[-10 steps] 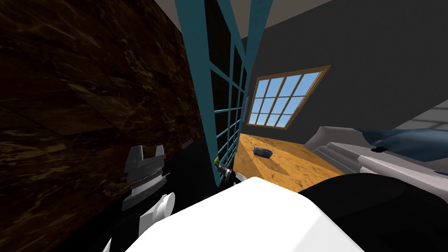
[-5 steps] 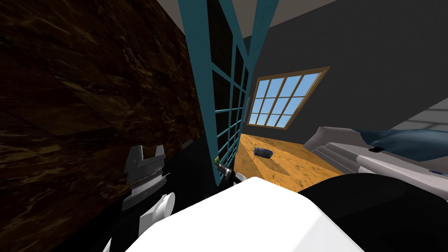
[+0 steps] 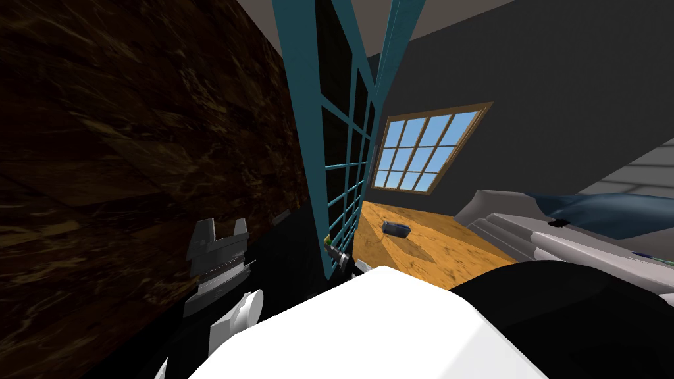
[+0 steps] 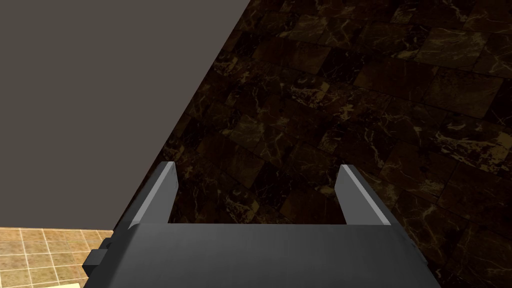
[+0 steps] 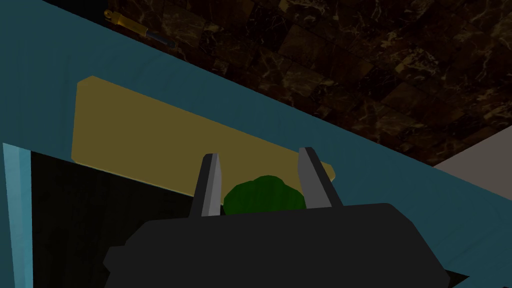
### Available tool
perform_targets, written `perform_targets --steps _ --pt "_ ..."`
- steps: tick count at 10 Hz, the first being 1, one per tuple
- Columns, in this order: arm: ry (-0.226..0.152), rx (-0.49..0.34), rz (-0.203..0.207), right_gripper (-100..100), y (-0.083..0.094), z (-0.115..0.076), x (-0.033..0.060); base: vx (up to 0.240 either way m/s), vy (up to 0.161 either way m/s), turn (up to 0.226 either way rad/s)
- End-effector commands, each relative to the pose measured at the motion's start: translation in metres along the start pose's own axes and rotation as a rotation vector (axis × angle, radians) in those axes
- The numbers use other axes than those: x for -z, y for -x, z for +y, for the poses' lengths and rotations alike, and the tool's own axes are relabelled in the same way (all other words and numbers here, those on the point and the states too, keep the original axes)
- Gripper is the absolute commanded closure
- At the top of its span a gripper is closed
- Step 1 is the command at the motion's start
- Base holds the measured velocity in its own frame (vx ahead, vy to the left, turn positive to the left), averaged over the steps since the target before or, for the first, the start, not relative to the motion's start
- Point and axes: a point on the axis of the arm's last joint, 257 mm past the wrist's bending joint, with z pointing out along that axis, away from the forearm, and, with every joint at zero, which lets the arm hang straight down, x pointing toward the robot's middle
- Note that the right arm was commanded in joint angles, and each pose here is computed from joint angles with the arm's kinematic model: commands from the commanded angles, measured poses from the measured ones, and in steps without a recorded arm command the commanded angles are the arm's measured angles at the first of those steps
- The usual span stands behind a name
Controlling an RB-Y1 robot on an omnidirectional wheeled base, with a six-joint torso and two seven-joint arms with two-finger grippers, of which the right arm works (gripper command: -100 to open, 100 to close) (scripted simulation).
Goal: Push the door open
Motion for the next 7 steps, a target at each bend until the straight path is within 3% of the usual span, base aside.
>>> perform_targets --steps 1,7 --pt "-0.004 -0.023 -0.030 100 0.0205 -0.0053 -0.0016 0.030 0.039 -0.029" --pt "-0.005 -0.143 -0.041 100 0.0262 -0.0072 -0.0015 0.028 0.039 -0.024"
